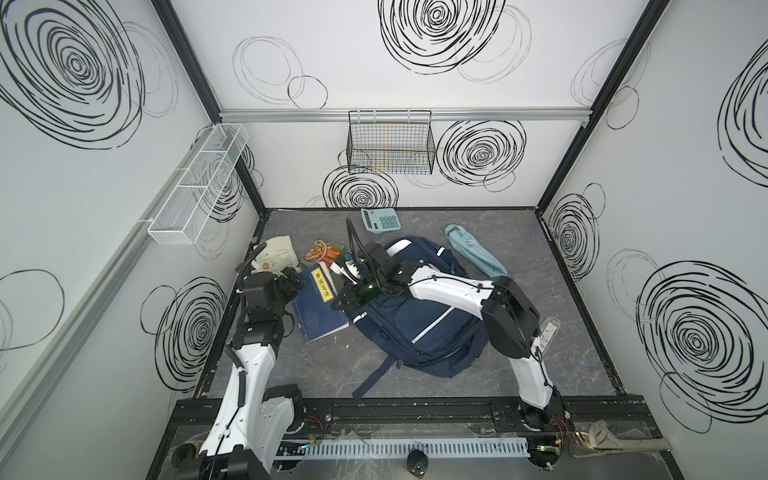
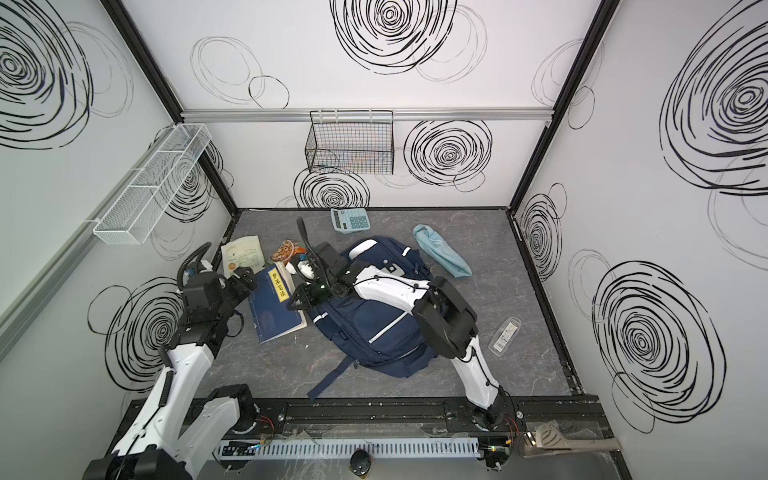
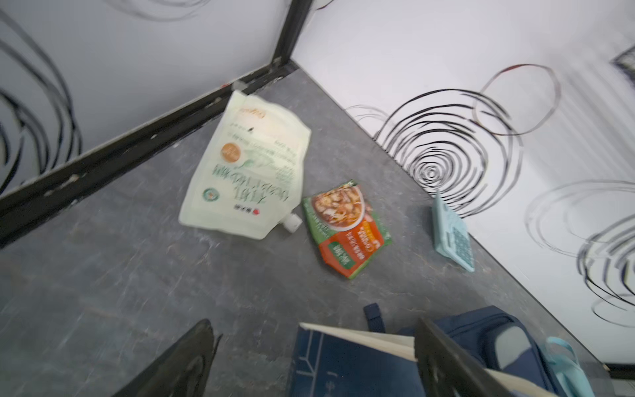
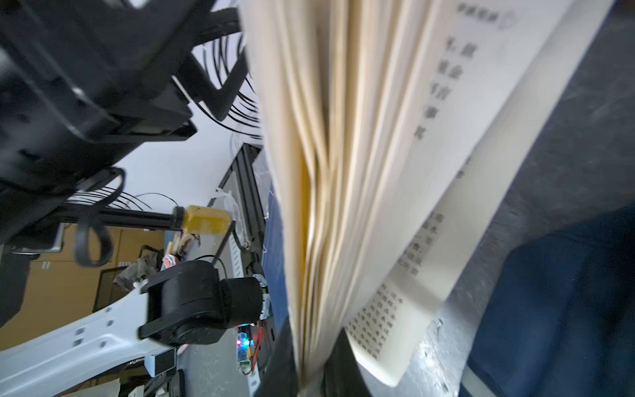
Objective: Pack the student bag
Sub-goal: 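Lift the blue book upright with the right gripper toward the left gripper, then grasp the blue book's spine with the left gripper while the right gripper holds it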
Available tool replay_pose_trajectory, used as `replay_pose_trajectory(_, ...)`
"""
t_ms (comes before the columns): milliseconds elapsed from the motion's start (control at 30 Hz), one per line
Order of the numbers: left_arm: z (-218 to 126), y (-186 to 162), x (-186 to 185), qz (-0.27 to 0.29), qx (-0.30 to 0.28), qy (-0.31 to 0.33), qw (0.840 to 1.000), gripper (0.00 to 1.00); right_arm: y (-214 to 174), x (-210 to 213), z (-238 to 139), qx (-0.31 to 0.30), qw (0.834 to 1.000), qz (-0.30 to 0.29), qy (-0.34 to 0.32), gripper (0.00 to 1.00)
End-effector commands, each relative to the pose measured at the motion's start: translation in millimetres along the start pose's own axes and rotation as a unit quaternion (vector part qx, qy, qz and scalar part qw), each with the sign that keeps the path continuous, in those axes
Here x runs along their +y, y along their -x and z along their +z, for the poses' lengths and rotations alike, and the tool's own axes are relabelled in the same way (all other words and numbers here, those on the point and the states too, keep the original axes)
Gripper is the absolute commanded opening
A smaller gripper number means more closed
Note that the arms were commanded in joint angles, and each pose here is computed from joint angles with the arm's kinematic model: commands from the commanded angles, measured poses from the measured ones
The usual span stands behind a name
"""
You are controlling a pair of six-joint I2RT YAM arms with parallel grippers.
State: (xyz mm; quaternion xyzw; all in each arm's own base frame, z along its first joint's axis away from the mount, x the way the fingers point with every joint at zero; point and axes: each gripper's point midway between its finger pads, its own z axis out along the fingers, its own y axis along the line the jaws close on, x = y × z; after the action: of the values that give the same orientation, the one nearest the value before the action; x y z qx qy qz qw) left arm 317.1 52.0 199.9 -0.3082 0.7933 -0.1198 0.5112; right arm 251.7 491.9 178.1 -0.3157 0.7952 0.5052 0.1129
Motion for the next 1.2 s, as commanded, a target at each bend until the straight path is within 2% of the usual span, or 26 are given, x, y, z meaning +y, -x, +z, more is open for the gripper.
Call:
replay_pose_trajectory(0,-7.7,4.2,-53.3,0.042,0.026,-0.131,0.99,0.93,39.2,34.6,-48.3,-0.09,0.994,-0.05,0.041,0.0)
replay_pose_trajectory(133,-24.0,-0.5,-99.2,0.002,0.047,-0.272,0.961,0.9,45.8,31.8,-92.9,-0.126,0.99,-0.053,0.028,0.0)
replay_pose_trajectory(233,-50.7,-8.6,-137.6,-0.029,0.059,-0.406,0.911,0.89,46.4,21.9,-125.3,-0.148,0.988,-0.049,0.013,0.0)
replay_pose_trajectory(267,-64.4,-8.7,-150.2,-0.034,0.052,-0.452,0.89,0.88,45.4,19.7,-135.7,-0.154,0.987,-0.047,0.012,0.0)
replay_pose_trajectory(333,-80.5,-10.5,-162.1,-0.047,0.044,-0.5,0.864,0.87,44.9,17.9,-155.0,-0.167,0.985,-0.047,0.011,0.0)
replay_pose_trajectory(400,-83.6,-15.0,-170.1,-0.033,0.049,-0.513,0.857,0.85,44.9,20.6,-171.0,-0.181,0.982,-0.055,0.006,0.0)
replay_pose_trajectory(533,-87.4,-35.4,-195.1,0.038,0.087,-0.522,0.848,0.85,40.4,23.7,-187.5,-0.214,0.974,-0.077,-0.002,0.0)
replay_pose_trajectory(667,-96.2,-40.8,-203.3,0.049,0.084,-0.541,0.836,0.82,36.6,28.6,-186.3,-0.208,0.974,-0.086,0.014,0.0)
replay_pose_trajectory(833,-86.9,-62.1,-200.8,0.037,0.129,-0.54,0.831,0.54,30.4,31.5,-180.5,-0.192,0.977,-0.087,0.04,0.0)
replay_pose_trajectory(967,-93.4,-68.1,-202.0,0.029,0.137,-0.56,0.817,0.29,23.2,25.8,-179.0,-0.188,0.978,-0.082,0.035,0.0)
replay_pose_trajectory(1067,-99.3,-69.0,-202.4,0.03,0.124,-0.572,0.81,0.02,20.4,17.2,-183.3,-0.192,0.978,-0.077,0.021,0.04)
replay_pose_trajectory(1133,-101.7,-65.8,-203.3,0.028,0.117,-0.575,0.809,0.0,20.1,10.2,-189.0,-0.196,0.978,-0.071,0.01,0.11)
replay_pose_trajectory(1167,-104.0,-63.0,-204.2,0.027,0.112,-0.577,0.809,0.0,20.0,5.7,-193.5,-0.2,0.977,-0.067,0.002,0.21)
